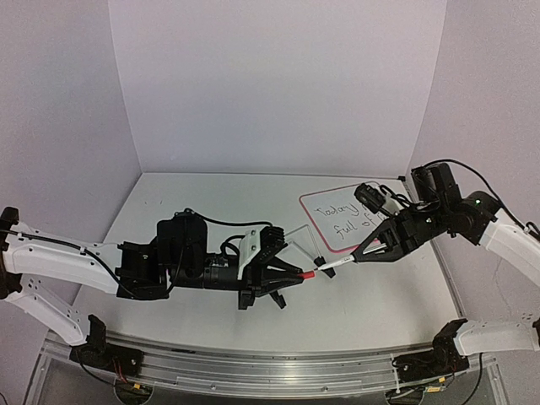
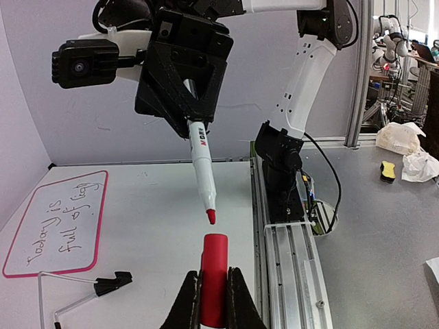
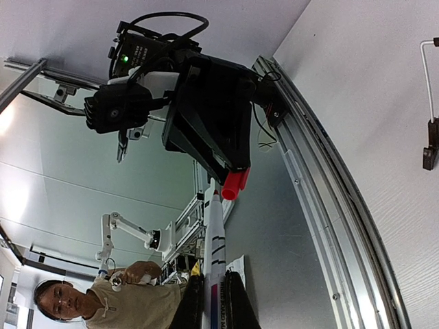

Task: Write a sentence on the whiteboard
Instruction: Insert the whiteboard marker into the center of the board.

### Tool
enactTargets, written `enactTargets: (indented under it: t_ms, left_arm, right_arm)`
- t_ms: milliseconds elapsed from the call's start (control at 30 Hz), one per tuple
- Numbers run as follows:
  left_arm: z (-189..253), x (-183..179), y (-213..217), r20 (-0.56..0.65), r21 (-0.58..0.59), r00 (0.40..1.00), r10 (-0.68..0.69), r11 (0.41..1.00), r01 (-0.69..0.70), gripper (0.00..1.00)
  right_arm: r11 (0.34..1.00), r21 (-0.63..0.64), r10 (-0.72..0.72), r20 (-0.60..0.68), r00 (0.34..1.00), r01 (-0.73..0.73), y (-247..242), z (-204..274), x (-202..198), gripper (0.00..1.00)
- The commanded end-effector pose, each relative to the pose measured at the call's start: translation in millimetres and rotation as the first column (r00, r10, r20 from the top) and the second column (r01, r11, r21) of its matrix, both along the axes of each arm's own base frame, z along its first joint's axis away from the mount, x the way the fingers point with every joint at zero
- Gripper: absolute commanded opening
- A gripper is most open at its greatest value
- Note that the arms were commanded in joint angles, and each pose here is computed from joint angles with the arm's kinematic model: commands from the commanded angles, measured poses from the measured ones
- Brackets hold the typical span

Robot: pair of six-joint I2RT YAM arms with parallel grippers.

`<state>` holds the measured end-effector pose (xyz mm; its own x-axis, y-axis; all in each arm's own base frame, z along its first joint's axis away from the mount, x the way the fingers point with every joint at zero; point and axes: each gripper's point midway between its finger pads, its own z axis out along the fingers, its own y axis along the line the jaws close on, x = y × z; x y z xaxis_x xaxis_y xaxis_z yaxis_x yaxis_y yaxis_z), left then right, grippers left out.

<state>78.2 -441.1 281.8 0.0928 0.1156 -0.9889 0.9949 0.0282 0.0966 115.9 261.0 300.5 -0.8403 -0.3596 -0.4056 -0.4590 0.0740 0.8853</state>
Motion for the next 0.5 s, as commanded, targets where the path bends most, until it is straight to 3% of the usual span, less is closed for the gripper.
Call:
enactTargets:
  t_ms: [0,467]
  left_arm:
    - [35.7,-1.3,4.5,0.007,-0.086,1.000,-0.006,0.996,0.006,0.00]
    - [41.3,-7.3,6.1,0.011,-0.099,0.999,-0.038,0.994,0.039,0.00]
  right_arm:
    - [0.999,0.021,0.038,-0.004,0.999,-0.038,-0.4,0.5,-6.6,0.00]
    - [0.999,0.006,0.042,-0.028,0.999,-0.042,1.4,-4.1,-5.4,0.00]
